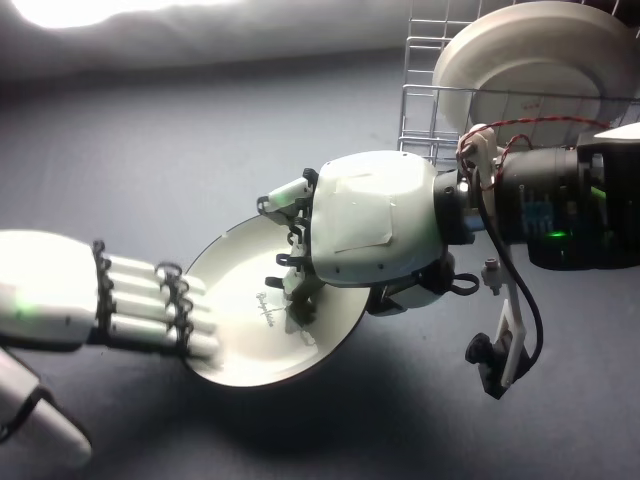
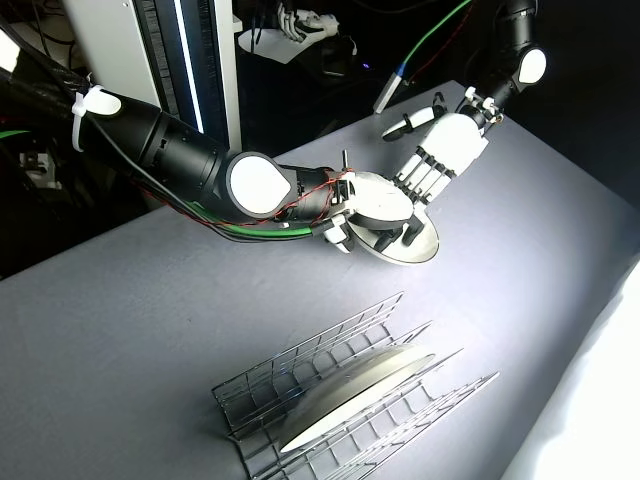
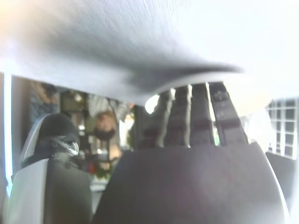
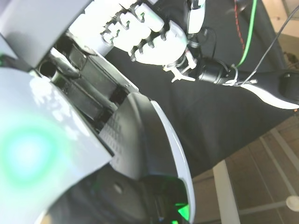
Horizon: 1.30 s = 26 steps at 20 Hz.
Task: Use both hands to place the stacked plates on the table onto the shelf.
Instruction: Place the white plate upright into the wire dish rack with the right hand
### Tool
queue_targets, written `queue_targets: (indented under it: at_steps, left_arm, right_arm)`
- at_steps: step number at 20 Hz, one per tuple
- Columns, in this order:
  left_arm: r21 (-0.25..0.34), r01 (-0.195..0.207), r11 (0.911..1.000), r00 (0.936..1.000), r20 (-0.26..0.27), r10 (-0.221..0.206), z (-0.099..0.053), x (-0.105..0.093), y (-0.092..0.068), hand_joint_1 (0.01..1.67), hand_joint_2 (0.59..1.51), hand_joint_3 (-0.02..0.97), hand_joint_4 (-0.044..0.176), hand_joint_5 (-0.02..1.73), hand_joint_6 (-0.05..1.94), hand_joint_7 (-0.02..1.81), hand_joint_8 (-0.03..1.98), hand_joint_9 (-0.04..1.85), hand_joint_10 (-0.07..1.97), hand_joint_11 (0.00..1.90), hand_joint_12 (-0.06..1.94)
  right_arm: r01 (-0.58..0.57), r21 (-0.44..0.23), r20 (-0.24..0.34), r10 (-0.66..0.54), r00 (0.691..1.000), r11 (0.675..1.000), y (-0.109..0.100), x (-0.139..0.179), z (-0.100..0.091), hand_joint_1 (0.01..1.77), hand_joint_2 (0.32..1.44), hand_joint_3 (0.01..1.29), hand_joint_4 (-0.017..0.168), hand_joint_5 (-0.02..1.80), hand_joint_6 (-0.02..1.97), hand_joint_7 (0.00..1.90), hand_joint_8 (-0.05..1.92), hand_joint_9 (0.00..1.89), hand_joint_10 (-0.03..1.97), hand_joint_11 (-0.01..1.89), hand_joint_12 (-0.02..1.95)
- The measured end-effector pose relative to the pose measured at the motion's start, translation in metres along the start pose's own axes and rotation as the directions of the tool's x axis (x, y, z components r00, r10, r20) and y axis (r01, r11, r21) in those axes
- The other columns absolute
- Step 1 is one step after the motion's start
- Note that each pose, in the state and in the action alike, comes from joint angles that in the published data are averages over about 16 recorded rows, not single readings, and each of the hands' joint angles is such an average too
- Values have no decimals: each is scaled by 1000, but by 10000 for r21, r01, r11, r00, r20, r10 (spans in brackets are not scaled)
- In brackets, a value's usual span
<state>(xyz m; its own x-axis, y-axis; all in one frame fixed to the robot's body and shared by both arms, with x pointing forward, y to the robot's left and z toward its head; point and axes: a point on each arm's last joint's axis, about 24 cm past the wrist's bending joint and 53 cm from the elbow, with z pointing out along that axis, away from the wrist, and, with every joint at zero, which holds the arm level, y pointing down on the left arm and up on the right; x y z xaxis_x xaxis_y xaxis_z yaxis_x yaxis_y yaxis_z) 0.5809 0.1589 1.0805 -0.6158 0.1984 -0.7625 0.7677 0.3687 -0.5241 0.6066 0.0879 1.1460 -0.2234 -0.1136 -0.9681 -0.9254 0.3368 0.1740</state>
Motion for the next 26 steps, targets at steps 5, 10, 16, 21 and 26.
queue_targets:
  at_steps: [5,10,16,21,26]
  left_arm:
    - [-23,47,10000,9975,711,-45,-11,-36,-9,14,1124,9,-2,9,14,18,-2,17,9,17,2]
    - [-180,-8,9998,9897,1431,33,-28,-67,-20,14,1127,9,-3,15,19,18,-2,19,9,18,7]
    - [-748,-194,9970,9815,1887,332,-54,-84,-25,14,1130,9,-3,20,19,18,-2,22,9,19,7]
    - [-1304,-309,9910,9760,2097,581,-76,-91,-23,14,1133,9,-3,21,19,18,-3,22,9,19,7]
    - [-1685,-398,9849,9731,2174,766,-92,-93,-22,14,1135,9,-3,22,19,19,-3,22,9,18,7]
  right_arm:
    - [-231,-79,188,233,9996,9997,2,-6,-6,1265,930,14,-10,871,124,1042,523,923,1097,383,1357]
    - [-749,-111,570,754,9955,9971,3,-19,-16,1281,930,14,-9,908,300,1086,747,914,1096,406,1354]
    - [-1697,-250,1302,1715,9765,9852,7,-45,-32,1314,934,14,-5,989,546,1131,762,927,1079,474,1333]
    - [-2484,-406,1955,2515,9479,9678,8,-67,-47,1340,938,14,-1,1038,724,1145,728,938,1067,526,1306]
    - [-3247,-572,2545,3283,9096,9441,8,-87,-61,1360,942,14,0,1056,753,1152,699,953,1055,569,1284]
